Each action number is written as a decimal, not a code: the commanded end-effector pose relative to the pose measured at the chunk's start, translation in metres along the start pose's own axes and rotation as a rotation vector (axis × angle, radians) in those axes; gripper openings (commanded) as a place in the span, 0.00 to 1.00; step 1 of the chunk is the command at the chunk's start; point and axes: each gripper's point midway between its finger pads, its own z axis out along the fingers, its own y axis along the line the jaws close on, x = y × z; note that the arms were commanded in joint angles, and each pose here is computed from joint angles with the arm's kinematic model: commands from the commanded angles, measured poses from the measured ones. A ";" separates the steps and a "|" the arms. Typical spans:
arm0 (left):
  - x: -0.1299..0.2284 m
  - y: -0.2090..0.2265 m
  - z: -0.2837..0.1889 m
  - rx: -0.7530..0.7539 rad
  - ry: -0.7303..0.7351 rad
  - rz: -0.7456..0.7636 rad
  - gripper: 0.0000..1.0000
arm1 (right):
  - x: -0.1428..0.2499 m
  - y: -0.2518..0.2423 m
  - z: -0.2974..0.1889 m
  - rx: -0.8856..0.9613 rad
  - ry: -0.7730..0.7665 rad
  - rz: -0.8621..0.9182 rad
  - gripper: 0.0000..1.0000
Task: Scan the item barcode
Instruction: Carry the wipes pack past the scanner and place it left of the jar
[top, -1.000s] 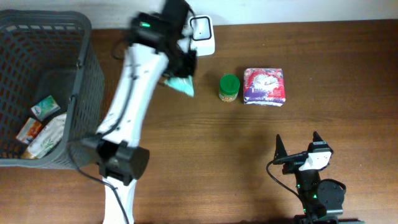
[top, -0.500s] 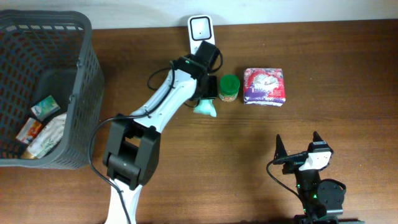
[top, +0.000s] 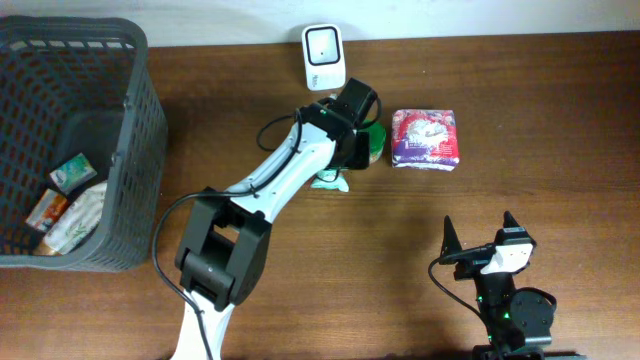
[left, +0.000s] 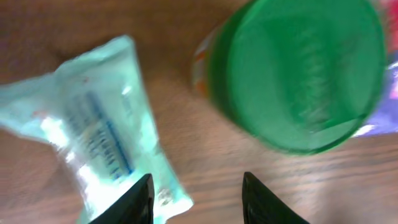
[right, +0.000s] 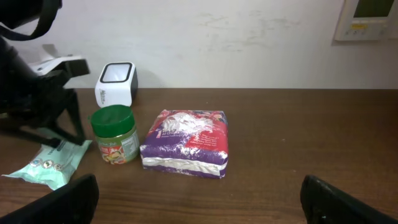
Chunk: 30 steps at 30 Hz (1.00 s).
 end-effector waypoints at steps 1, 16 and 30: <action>-0.021 0.025 -0.033 -0.010 -0.019 -0.065 0.45 | 0.003 0.000 0.000 0.001 0.005 0.004 0.99; 0.021 0.047 0.025 0.072 0.239 -0.177 0.69 | 0.003 0.000 0.000 0.001 0.005 0.004 0.99; -0.012 0.033 0.068 0.168 0.098 0.000 0.38 | 0.003 0.000 0.000 0.001 0.005 0.004 0.99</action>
